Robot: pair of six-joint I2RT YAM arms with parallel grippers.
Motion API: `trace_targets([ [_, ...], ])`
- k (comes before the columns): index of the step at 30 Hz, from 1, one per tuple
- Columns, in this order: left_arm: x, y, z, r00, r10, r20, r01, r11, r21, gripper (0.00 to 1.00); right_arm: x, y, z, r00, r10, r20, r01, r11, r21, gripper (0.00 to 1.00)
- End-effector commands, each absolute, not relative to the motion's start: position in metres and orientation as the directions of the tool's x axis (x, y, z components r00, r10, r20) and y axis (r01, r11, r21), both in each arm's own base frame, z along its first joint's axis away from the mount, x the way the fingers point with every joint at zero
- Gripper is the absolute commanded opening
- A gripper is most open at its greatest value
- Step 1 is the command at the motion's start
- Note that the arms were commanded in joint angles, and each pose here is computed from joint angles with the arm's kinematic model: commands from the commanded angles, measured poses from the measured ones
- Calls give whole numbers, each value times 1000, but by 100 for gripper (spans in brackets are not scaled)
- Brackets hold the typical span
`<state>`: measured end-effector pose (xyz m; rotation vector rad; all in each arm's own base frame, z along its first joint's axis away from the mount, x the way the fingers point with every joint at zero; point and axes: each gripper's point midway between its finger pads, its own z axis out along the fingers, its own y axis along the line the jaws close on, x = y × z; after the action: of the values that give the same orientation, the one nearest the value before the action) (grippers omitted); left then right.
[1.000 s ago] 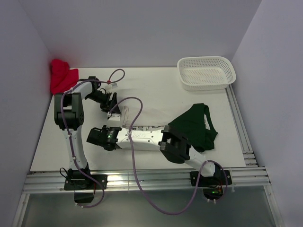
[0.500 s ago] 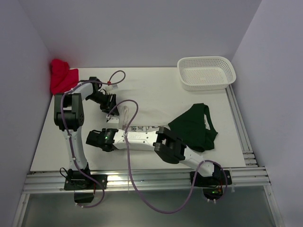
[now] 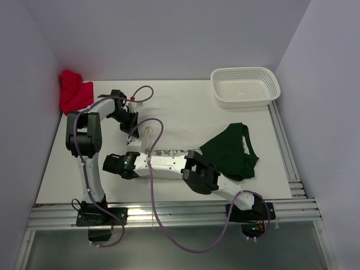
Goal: Roll the t-shirts
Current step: Roll the tshirt
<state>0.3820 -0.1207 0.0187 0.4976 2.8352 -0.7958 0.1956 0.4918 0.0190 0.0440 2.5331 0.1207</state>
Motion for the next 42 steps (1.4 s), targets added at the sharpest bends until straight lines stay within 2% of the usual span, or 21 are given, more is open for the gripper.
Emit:
trace_targets([
  [1,389,-109,11,-917,307,-255,384,854,-352,0,183,491,-5,-862,40,-506,-11,995,97,16],
  [2,391,-106,12,-915,310,-258,386,861,-333,0,183,493,-3,-862,42,-505,-17,994,112,15],
  [3,392,-105,14,-914,311,-261,386,865,-322,0,184,503,9,-857,60,-511,-29,986,163,10],
  [6,399,-96,21,-906,322,-276,391,886,-249,0,181,513,25,-857,88,-508,-57,963,262,5],
  [8,403,-89,28,-896,340,-286,399,899,-181,0,184,531,54,-850,154,-505,-72,914,400,4],
  [9,405,-86,31,-893,345,-289,399,903,-156,0,181,523,46,-855,153,-495,-70,913,402,4],
  [11,406,-84,39,-882,366,-297,411,905,-106,0,183,536,70,-853,211,-477,-75,856,511,3],
  [15,409,-76,46,-865,423,-271,424,904,60,0,181,531,76,-855,272,-442,-58,797,602,1],
  [17,412,-74,45,-863,439,-252,426,898,106,0,183,536,96,-847,322,-423,-59,734,677,1],
  [19,410,-74,46,-862,457,-221,433,889,150,0,178,526,87,-852,341,-398,-37,718,695,1],
  [20,413,-73,48,-860,461,-219,431,886,169,0,180,530,103,-845,376,-382,-41,666,745,0],
  [32,418,-95,60,-837,515,-185,453,842,293,0,177,507,80,-842,493,-217,85,520,850,0],
  [42,412,-127,48,-807,574,-141,502,791,351,1,174,485,57,-815,563,-140,185,481,857,0],
])
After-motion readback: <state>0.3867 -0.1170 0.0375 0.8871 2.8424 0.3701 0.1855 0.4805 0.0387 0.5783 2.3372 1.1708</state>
